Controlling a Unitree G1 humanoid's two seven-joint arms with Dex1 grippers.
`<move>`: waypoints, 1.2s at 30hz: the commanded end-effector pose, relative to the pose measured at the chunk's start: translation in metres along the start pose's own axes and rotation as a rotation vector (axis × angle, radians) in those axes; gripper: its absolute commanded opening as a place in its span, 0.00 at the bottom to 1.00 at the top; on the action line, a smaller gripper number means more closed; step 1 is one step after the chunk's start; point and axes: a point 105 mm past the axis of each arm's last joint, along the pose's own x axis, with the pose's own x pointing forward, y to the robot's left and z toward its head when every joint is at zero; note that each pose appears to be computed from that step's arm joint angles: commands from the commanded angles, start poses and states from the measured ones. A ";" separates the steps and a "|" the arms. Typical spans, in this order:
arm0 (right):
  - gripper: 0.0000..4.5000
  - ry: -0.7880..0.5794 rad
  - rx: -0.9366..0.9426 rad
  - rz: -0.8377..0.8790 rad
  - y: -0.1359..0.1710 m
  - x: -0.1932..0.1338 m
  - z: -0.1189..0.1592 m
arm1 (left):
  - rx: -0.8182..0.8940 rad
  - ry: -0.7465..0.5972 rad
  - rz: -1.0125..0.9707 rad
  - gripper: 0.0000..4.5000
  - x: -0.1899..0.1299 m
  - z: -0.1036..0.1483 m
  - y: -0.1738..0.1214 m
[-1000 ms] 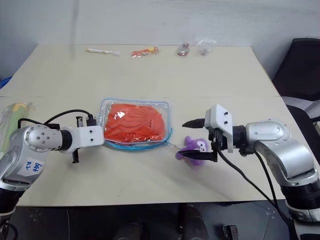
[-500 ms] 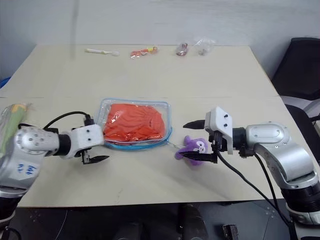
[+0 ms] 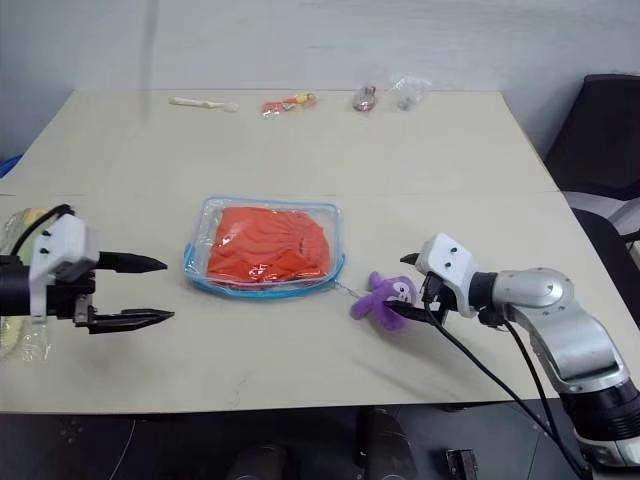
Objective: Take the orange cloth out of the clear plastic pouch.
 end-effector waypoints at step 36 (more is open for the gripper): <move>0.00 0.030 0.439 0.262 0.071 0.029 0.005 | 0.193 -0.159 -0.122 0.94 0.031 0.063 -0.011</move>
